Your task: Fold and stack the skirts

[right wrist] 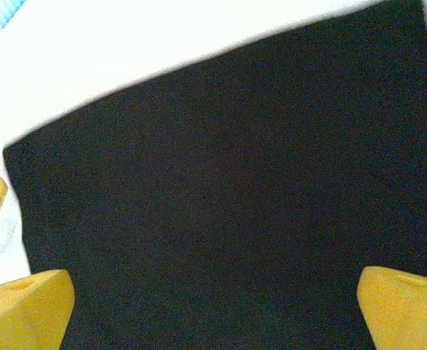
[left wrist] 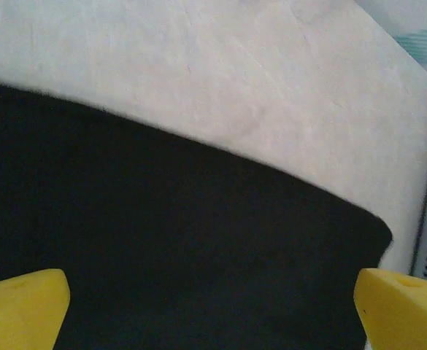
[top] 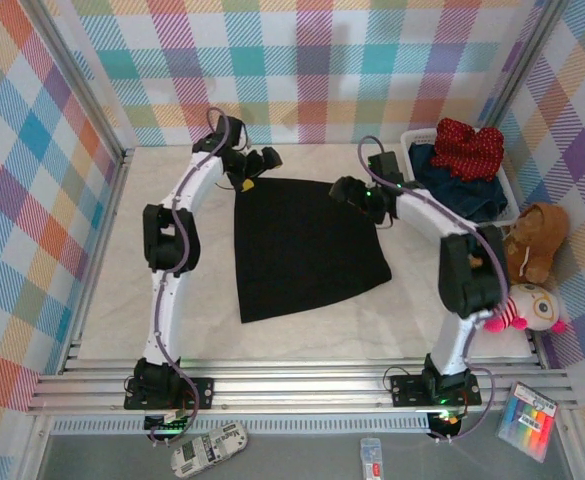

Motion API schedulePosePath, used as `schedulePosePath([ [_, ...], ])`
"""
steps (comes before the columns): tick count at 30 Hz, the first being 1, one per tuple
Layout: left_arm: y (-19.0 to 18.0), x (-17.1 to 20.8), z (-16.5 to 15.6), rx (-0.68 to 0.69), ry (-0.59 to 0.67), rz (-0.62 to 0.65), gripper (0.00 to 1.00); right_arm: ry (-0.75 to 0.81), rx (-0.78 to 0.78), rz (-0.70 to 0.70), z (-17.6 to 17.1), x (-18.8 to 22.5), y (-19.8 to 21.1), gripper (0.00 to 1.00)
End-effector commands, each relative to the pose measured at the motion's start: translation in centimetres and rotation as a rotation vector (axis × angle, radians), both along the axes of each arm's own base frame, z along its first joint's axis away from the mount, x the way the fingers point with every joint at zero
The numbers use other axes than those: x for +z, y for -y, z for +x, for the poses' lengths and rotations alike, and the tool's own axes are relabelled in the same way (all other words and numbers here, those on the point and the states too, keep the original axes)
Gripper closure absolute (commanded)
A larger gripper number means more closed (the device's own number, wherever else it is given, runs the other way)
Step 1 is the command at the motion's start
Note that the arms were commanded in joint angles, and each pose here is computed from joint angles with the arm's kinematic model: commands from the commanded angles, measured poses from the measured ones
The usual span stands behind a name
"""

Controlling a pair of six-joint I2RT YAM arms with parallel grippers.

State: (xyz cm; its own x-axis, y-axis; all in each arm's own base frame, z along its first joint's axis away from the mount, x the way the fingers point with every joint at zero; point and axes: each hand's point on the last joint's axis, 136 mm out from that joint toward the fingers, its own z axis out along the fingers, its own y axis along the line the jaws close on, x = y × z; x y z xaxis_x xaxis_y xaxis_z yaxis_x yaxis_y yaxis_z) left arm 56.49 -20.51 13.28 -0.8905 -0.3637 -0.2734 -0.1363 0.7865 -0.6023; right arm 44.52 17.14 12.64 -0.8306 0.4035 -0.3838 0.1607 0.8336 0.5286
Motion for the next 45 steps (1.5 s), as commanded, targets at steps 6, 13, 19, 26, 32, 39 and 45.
schedulePosePath([
  [6,7.4,3.8,-5.9,-0.119,0.035,-0.144,0.00,-0.183,0.019,-0.113,-11.5,-3.1,4.0,0.01],
  [13,13.5,2.1,-5.9,-0.196,0.007,-0.239,0.00,-0.185,0.169,0.100,-16.9,-2.0,0.9,0.01],
  [19,14.3,0.1,-2.9,-0.166,0.006,-0.235,0.00,-0.187,0.389,0.040,-19.9,-3.5,-3.6,0.01],
  [26,15.2,-2.4,-1.3,-0.169,-0.017,-0.250,0.00,-0.236,0.486,-0.038,-20.5,-6.4,-6.7,0.01],
  [32,12.8,-7.1,0.1,-0.111,-0.047,-0.170,0.00,-0.265,0.474,-0.128,-20.0,-8.8,-7.3,0.01],
  [39,9.2,-14.6,2.2,-0.046,-0.096,-0.085,0.00,-0.347,0.515,-0.154,-21.9,-11.1,-7.4,0.00],
  [45,8.1,-15.6,4.5,-0.032,-0.057,-0.118,0.00,-0.327,0.729,-0.158,-22.4,-10.1,-12.8,0.00],
])
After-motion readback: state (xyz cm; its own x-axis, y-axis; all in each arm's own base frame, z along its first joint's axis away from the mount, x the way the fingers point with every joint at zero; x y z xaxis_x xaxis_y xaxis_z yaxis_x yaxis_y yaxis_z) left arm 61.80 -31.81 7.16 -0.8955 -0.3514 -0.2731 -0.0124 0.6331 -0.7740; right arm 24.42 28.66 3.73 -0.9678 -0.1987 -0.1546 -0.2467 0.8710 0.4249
